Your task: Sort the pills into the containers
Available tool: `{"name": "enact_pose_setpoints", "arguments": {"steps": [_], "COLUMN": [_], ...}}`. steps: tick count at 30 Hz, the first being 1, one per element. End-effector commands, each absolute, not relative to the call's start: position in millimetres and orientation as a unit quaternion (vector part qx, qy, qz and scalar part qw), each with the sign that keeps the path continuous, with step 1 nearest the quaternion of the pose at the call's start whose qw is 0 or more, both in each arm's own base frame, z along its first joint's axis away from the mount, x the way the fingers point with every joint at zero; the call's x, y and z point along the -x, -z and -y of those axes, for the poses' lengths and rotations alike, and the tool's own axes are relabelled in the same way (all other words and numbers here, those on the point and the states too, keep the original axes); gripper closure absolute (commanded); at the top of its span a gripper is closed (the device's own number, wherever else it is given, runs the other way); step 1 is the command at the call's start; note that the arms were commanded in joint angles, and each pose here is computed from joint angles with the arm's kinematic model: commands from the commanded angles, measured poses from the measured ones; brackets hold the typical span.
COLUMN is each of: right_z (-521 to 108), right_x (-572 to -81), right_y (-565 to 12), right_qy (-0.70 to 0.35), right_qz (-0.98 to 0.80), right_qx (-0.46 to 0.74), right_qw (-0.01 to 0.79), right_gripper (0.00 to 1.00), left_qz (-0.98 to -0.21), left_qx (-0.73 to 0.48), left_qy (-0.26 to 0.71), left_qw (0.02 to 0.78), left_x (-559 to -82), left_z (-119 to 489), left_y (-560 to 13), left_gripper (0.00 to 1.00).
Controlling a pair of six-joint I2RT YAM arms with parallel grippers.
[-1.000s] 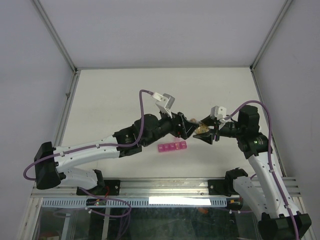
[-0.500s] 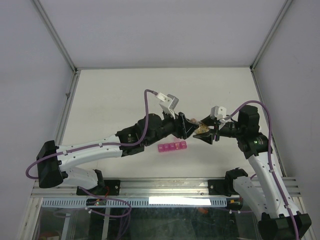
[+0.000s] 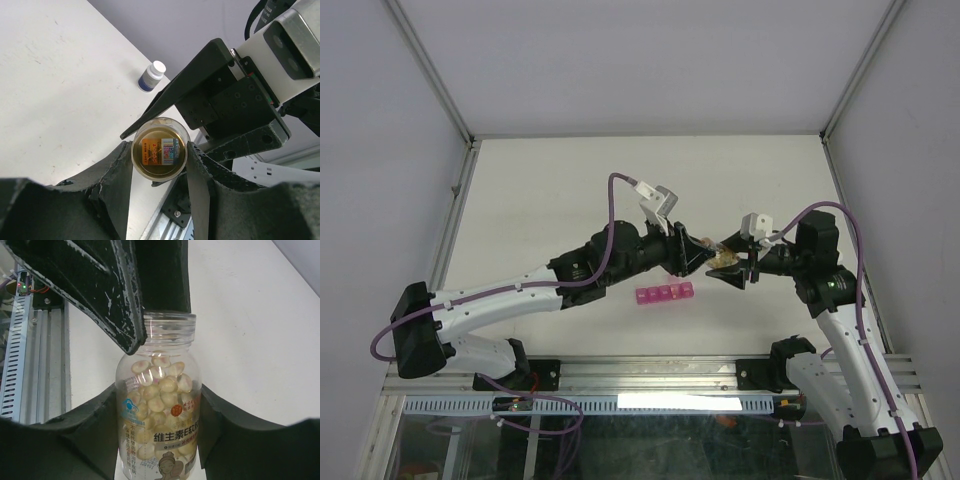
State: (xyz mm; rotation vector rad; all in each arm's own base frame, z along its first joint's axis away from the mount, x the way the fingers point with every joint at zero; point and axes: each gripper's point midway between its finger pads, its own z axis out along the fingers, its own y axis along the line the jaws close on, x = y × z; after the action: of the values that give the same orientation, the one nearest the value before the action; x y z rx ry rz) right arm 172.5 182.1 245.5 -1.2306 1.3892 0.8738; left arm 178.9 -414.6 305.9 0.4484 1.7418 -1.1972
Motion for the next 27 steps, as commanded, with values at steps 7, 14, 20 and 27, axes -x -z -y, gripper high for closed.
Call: {"name": "enact_pose_setpoints", "arguments": {"steps": [7, 14, 20, 27], "right_z": [-185, -185, -185, -186], "right_x": [-167, -168, -168, -163], "right_y": [-269, -268, -268, -271], "right_qy": [-0.358, -0.357, -0.357, -0.365], "right_qz": [-0.539, -0.540, -0.541, -0.534], "right_qx": [0.534, 0.535, 0.535, 0.538], "right_qw": [0.543, 0.543, 0.542, 0.541], "right_gripper": [1.00, 1.00, 1.00, 1.00], "left_qz": [-0.659, -0.681, -0.679, -0.590], "left_qx": [-0.232, -0.261, -0.323, -0.485], "left_qy": [0.551, 0.525, 0.505, 0.523], "left_qw": [0.457, 0.439, 0.424, 0.377], "left_x": [-163, -170, -166, -141], "left_z": [420, 434, 445, 438], "left_y": [-342, -322, -304, -275], "left_gripper": [0.73, 0.73, 0.73, 0.74]}}
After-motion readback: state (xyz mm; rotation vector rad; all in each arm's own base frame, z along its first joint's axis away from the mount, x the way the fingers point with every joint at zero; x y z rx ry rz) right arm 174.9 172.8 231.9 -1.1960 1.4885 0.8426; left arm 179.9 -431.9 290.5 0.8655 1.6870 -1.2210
